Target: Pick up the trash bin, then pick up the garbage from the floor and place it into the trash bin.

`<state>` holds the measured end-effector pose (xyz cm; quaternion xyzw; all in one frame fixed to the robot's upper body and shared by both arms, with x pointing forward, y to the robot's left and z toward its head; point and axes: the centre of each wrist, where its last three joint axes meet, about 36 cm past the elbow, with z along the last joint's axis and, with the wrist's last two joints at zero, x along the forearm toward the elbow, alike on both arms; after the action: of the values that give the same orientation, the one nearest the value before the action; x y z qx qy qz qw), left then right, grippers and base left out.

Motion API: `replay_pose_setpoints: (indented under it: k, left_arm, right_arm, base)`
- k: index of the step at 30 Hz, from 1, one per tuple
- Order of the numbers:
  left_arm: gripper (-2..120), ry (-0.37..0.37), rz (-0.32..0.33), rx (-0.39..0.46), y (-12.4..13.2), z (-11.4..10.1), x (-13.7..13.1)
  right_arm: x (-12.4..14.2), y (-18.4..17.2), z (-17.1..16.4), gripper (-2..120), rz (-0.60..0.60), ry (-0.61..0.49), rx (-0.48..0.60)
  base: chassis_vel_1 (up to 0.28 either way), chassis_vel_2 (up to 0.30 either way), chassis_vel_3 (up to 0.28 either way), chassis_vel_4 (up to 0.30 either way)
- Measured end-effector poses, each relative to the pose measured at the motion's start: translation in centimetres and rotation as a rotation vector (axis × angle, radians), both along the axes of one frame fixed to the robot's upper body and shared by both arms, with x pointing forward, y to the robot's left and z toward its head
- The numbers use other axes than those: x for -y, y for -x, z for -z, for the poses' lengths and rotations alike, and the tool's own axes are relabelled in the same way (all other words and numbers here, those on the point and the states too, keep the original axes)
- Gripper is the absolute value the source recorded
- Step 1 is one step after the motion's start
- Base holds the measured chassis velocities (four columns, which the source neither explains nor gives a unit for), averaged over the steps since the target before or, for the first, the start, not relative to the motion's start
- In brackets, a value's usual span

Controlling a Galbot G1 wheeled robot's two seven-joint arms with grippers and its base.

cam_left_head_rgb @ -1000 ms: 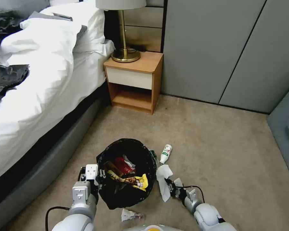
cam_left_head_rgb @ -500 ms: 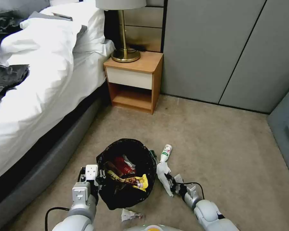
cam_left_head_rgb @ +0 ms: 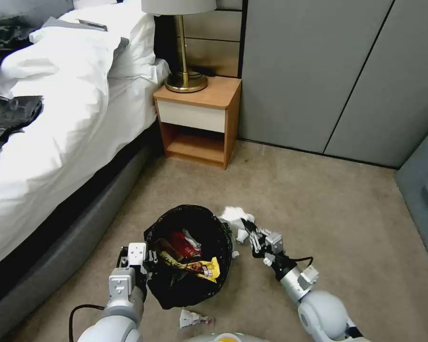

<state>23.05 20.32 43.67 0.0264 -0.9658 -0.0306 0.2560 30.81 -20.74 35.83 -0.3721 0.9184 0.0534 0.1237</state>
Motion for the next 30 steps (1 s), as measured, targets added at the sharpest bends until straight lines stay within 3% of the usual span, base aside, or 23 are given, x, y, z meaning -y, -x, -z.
replay_pose_setpoints:
  k: [3,10,13,17,20,30]
  left_arm:
    - [1,-0.001,0.001,0.003,0.1,-0.2,0.0]
    - [1,-0.003,0.003,0.003,0.2,-0.2,0.1]
    - [1,-0.003,0.005,0.005,0.1,-0.2,0.1]
    - [1,-0.004,0.009,0.008,-0.1,-0.2,0.2]
    - [1,-0.003,0.009,0.008,-0.2,-0.1,0.2]
    - [1,0.003,0.012,0.002,-0.1,0.0,0.5]
  right_arm:
    - [-1.4,0.2,-4.0,0,-0.104,-0.056,0.106]
    - [-2.7,1.1,-6.5,0,-0.231,-0.067,0.151]
    - [-3.1,1.5,-5.4,0,-0.265,-0.050,0.105]
    - [-3.3,2.1,0.2,0,-0.289,0.050,-0.034]
    - [-3.5,2.5,2.4,0,-0.296,0.088,-0.075]
    - [-4.1,2.4,5.8,0,-0.290,0.129,-0.136]
  base:
    - [0.000,0.000,0.000,0.000]
    - [0.000,0.000,0.000,0.000]
    - [0.000,0.000,0.000,0.000]
    - [0.000,0.000,0.000,0.000]
    - [0.000,0.000,0.000,0.000]
    - [0.000,0.000,0.000,0.000]
